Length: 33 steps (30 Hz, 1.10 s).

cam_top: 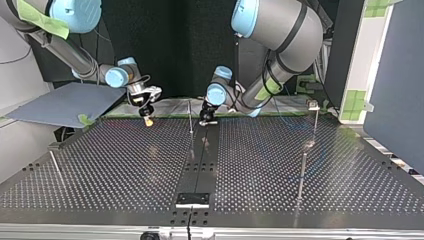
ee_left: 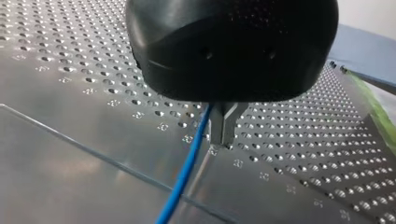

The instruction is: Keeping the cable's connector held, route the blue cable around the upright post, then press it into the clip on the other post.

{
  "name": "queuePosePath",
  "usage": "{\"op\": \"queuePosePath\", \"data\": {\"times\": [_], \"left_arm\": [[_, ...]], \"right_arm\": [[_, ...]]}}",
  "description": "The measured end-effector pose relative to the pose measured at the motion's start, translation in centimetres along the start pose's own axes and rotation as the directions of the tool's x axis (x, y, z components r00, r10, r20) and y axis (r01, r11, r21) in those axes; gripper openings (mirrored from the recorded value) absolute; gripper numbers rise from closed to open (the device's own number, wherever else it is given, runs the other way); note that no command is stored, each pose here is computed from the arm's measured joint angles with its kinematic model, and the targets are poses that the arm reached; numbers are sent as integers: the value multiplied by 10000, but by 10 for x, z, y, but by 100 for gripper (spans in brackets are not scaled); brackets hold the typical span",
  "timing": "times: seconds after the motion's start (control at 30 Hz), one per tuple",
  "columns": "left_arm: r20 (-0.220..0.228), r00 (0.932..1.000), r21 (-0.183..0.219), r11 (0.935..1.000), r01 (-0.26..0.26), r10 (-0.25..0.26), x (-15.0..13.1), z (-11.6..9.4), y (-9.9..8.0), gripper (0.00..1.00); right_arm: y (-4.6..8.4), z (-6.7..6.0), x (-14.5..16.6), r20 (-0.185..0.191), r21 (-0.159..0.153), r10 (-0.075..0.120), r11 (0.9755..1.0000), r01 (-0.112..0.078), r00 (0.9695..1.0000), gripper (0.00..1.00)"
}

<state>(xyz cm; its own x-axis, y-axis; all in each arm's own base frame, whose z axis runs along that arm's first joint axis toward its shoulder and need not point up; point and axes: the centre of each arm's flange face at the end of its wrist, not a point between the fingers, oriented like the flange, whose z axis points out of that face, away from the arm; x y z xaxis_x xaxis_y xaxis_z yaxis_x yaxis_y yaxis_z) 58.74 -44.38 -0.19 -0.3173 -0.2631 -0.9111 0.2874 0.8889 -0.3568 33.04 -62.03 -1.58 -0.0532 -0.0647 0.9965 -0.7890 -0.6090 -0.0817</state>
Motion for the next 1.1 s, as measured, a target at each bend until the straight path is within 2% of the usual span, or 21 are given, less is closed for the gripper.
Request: {"op": "queuePosePath", "data": {"times": [0.4,0.43,0.47,0.5,0.53,0.57,0.6,0.67,0.9,1.1], "left_arm": [[74,9998,-115,9998,-165,165,-2,1,3,0],[83,9997,-135,9996,-249,250,-2,1,3,12],[93,9994,-161,9994,-318,320,-3,1,4,32],[104,9992,-199,9990,-392,394,-3,1,4,32],[116,9988,-246,9986,-469,472,-3,1,4,48],[131,9982,-323,9978,-576,580,-3,1,4,70],[132,9977,-388,9971,-654,660,-3,1,5,70],[106,9962,-534,9949,-857,864,-3,0,5,100],[-239,9889,-691,9866,-1480,1467,1,-5,5,100],[-724,9773,-838,9752,-2049,1991,6,-11,3,100]], "right_arm": [[4,4,4,-99,-9,-30,10000,30,9999,0],[4,4,4,-99,-9,-32,10000,32,9999,0],[4,4,4,-96,-9,-32,10000,32,9999,0],[4,4,4,-95,-10,-34,10000,34,9999,0],[4,4,4,-92,-10,-37,10000,37,10000,0],[4,4,4,-91,-10,-40,10000,40,10000,0],[4,4,4,-89,-10,-43,10000,43,10000,0],[4,4,4,-88,-10,-48,10000,47,10000,0],[4,4,4,-84,-10,-57,10000,57,9999,0],[4,4,4,-81,-10,-37,10000,37,10000,0]]}}
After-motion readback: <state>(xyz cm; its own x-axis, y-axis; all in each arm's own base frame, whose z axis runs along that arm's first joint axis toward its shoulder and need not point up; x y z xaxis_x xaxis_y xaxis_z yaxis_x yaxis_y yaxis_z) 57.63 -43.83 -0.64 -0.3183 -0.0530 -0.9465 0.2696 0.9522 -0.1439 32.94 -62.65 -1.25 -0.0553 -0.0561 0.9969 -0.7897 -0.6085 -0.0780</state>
